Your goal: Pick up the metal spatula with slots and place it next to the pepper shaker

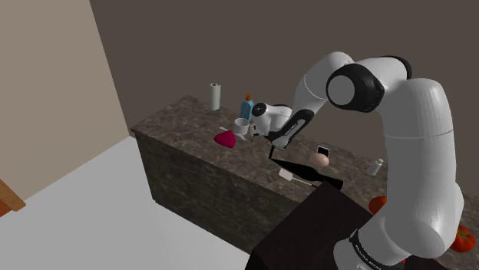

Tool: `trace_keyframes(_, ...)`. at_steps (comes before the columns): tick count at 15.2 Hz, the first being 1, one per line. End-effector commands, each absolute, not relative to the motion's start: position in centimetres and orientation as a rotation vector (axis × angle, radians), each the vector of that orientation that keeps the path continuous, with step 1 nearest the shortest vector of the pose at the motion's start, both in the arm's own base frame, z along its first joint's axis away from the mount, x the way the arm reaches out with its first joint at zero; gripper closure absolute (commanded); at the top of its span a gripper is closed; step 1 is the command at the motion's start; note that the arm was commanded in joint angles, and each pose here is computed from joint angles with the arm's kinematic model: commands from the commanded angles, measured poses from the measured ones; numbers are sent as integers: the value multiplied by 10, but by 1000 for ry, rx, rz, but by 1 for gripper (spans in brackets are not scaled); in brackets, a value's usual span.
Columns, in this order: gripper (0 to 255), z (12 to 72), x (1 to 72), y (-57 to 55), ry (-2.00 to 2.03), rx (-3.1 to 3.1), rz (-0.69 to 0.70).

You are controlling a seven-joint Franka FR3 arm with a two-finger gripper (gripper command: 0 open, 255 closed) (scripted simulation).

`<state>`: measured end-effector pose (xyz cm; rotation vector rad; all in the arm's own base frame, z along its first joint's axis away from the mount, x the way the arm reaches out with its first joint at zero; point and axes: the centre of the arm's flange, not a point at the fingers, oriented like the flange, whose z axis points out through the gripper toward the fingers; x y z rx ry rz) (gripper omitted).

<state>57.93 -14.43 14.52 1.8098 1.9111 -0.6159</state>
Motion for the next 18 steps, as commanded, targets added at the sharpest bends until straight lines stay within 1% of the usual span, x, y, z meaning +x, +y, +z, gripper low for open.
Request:
trace_keyframes(1, 0, 137, 580, -150, 1914, 1804, -616)
trace_keyframes(5, 0, 121, 580, -161, 1914, 1804, -616)
trace_keyframes(13, 0, 121, 580, -161, 1914, 1804, -616)
trace_keyframes(14, 255, 121, 580, -161, 1914, 1804, -616)
trace_keyframes(18, 255, 121, 580, -161, 1914, 1804, -616)
